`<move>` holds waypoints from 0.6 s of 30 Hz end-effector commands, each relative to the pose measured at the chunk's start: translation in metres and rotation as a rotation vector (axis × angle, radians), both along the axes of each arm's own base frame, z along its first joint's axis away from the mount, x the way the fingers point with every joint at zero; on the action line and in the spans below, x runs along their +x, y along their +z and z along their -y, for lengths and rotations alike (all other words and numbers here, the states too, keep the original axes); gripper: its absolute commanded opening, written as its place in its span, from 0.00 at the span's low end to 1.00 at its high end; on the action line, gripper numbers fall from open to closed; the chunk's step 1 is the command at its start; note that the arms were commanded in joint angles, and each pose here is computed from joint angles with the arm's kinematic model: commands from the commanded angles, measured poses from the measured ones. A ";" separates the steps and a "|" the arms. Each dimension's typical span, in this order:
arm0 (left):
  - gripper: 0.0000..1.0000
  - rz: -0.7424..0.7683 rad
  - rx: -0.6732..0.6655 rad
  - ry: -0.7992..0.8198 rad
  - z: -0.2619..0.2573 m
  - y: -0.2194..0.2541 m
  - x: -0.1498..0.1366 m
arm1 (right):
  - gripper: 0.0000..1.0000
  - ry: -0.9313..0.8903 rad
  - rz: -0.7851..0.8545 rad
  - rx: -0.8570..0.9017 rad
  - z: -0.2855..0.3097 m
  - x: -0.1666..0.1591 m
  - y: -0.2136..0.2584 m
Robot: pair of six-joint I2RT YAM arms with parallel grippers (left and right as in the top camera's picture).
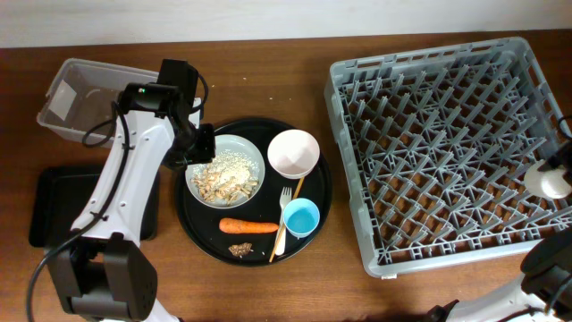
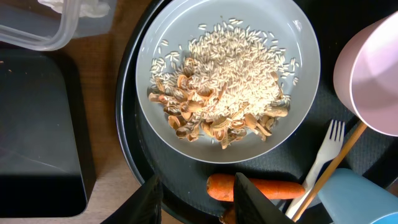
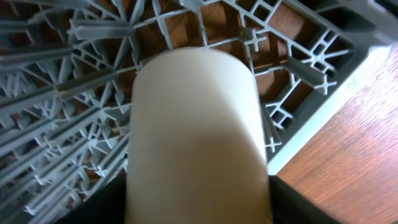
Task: Sort waste into correct bins and load items into the dishwasher rack
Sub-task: 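Place the white cup upside down in the rack with the right gripper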
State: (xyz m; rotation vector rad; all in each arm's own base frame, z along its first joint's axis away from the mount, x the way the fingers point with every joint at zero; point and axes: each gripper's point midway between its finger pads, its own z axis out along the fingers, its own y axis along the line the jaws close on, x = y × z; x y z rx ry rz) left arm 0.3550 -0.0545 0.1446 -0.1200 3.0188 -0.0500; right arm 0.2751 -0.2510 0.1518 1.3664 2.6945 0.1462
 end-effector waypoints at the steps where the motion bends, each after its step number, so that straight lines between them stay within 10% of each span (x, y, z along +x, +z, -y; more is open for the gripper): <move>1: 0.37 0.008 0.010 -0.003 -0.003 0.003 0.001 | 0.99 -0.003 -0.023 0.009 0.003 -0.003 -0.007; 7: 0.38 0.000 0.011 -0.003 -0.003 0.002 -0.001 | 0.99 0.134 0.136 0.169 -0.035 0.020 0.004; 10: 0.57 -0.037 -0.040 -0.011 0.005 0.002 -0.010 | 0.99 0.306 0.165 0.167 -0.083 0.025 0.035; 18: 0.67 -0.166 -0.220 -0.383 0.119 -0.005 -0.070 | 0.99 0.849 0.131 0.164 -0.256 0.002 0.070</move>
